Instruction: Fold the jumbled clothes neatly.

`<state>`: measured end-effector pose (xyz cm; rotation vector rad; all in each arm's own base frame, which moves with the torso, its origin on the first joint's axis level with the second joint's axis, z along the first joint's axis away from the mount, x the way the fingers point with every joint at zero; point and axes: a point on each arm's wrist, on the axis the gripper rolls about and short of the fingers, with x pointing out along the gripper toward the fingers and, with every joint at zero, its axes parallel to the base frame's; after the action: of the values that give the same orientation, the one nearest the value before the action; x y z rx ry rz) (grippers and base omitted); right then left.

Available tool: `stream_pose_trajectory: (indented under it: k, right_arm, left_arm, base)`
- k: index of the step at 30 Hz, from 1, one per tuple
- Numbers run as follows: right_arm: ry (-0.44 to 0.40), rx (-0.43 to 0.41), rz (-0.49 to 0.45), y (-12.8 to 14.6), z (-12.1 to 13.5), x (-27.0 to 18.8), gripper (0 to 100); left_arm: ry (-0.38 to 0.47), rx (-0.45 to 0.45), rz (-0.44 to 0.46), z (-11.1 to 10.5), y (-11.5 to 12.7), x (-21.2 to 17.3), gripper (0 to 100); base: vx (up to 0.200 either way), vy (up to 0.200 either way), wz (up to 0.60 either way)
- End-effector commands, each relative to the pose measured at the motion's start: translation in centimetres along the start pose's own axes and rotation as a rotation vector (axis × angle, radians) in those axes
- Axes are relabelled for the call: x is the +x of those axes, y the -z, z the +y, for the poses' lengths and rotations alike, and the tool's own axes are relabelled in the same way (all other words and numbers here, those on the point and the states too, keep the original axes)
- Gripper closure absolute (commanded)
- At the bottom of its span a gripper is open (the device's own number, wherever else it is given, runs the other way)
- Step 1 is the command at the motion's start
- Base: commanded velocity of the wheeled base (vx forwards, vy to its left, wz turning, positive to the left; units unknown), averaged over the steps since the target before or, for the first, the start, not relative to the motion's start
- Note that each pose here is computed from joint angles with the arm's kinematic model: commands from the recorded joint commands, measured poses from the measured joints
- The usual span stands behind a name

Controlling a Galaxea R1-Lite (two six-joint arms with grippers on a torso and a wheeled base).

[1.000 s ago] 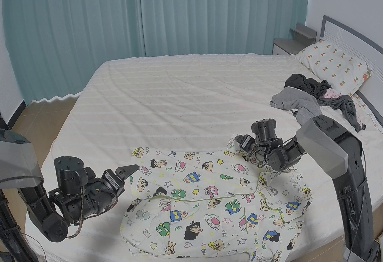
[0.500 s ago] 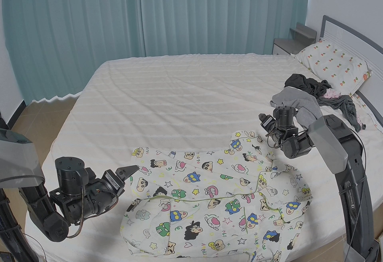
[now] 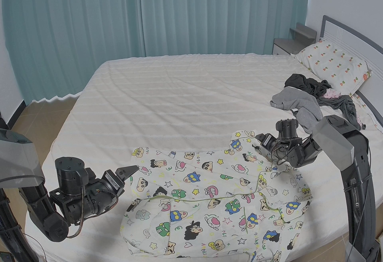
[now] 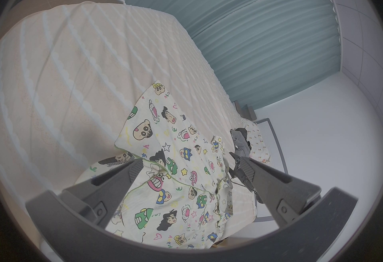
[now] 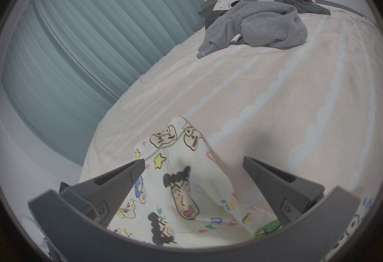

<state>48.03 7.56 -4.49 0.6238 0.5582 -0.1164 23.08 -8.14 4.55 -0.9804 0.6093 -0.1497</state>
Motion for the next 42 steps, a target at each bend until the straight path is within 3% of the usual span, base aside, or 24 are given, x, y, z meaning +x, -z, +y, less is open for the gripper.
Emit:
stream_pose_trajectory:
  k: [1, 5, 6, 14, 24, 36, 37, 42]
  right_arm:
    - [0.003, -0.005, 0.007, 0.2, -0.1, 0.0, 0]
    - [0.002, -0.006, 0.012, 0.5, -0.2, 0.2, 0]
    - [0.002, -0.007, 0.020, 0.7, -0.3, 0.3, 100]
    - [-0.002, -0.002, 0.016, 1.0, -0.9, 1.4, 100]
    - [-0.005, 0.038, -0.110, -2.7, -0.8, 1.0, 100]
    - [-0.006, 0.025, -0.111, -2.6, -0.6, 0.9, 100]
    - [-0.006, 0.024, -0.109, -2.6, -0.5, 0.7, 0]
    - [0.012, -0.036, -0.080, -2.9, -0.2, -1.9, 0]
  left_arm:
    - [-0.001, 0.000, 0.000, 0.0, 0.0, 0.0, 0]
    - [0.001, 0.000, 0.001, 0.0, 0.0, 0.0, 0]
    - [0.000, 0.000, 0.001, 0.0, 0.0, 0.1, 0]
    - [0.004, 0.002, 0.002, -0.1, 0.1, 0.1, 0]
    - [0.005, 0.003, 0.002, -0.1, 0.1, 0.0, 0]
    - [-0.007, 0.001, 0.000, 0.2, 0.0, 0.4, 0]
    - [-0.006, 0.000, -0.001, 0.2, -0.1, 0.5, 0]
    - [0.004, 0.021, -0.052, 0.5, -2.0, 3.0, 0]
  base:
    - [0.000, 0.000, 0.00]
    - [0.000, 0.000, 0.00]
    - [0.000, 0.000, 0.00]
    - [0.000, 0.000, 0.00]
    - [0.000, 0.000, 0.00]
    - [0.000, 0.000, 0.00]
    - [0.000, 0.000, 0.00]
    - [0.000, 0.000, 0.00]
